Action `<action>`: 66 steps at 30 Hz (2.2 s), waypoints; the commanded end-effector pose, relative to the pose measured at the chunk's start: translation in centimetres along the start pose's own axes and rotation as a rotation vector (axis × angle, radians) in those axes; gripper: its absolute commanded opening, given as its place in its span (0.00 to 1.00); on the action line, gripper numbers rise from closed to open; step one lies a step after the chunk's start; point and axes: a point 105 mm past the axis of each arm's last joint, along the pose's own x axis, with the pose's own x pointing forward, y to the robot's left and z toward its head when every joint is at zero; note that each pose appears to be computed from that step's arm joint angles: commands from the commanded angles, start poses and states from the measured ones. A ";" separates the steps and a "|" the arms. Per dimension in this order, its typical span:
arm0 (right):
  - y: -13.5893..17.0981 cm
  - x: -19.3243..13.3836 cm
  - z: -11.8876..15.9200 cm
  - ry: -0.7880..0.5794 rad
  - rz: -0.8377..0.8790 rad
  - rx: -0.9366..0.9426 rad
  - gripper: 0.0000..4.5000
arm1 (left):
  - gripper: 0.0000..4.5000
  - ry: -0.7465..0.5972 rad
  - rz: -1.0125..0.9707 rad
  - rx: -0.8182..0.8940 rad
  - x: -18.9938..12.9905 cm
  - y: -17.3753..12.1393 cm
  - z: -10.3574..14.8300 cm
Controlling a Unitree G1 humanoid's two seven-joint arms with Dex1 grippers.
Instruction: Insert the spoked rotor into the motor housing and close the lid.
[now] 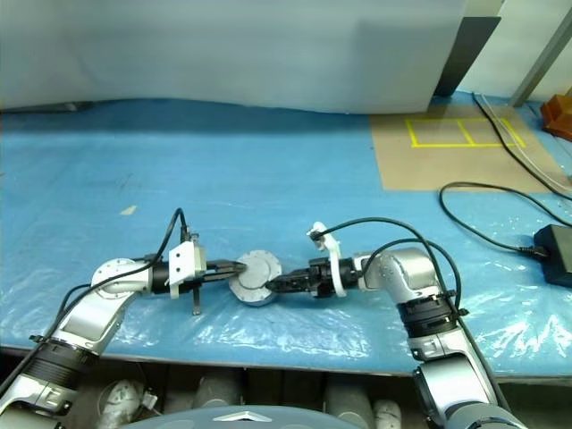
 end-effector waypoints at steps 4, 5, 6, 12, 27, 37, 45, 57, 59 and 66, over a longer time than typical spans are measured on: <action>0.7 1.2 1.4 -0.072 0.032 0.011 0.99 | 0.00 0.130 -0.068 -0.116 0.2 -2.9 -3.8; 0.8 1.3 1.6 -0.079 0.036 0.014 0.99 | 0.00 0.130 -0.068 -0.116 0.2 -2.9 -3.9; 0.8 1.3 1.8 -0.085 0.037 0.013 0.99 | 0.00 0.130 -0.069 -0.116 0.2 -2.9 -3.9; 0.5 1.4 2.1 -0.114 0.033 0.042 0.72 | 0.00 0.134 -0.066 -0.112 0.3 -2.7 -4.0; 0.8 2.0 1.7 -0.089 0.047 0.018 0.31 | 0.00 0.127 -0.046 -0.123 -0.1 -2.6 -3.9; -0.4 2.0 1.9 -0.080 0.008 0.060 0.31 | 0.00 -0.202 0.133 -0.258 -1.2 2.1 3.8; -0.9 1.6 3.2 -0.137 0.023 0.134 0.31 | 0.00 -0.310 0.303 -0.465 -4.5 5.6 5.2; 3.8 1.6 7.5 -0.225 0.202 0.093 0.31 | 0.57 -0.519 0.281 -1.033 -7.0 4.8 2.7; 3.7 1.6 7.6 -0.224 0.193 0.086 0.31 | 0.73 -0.561 0.297 -1.070 -7.1 5.2 2.7; 4.6 1.0 8.8 -0.250 0.216 0.041 0.31 | 0.99 -0.533 0.274 -1.148 -5.5 4.3 1.8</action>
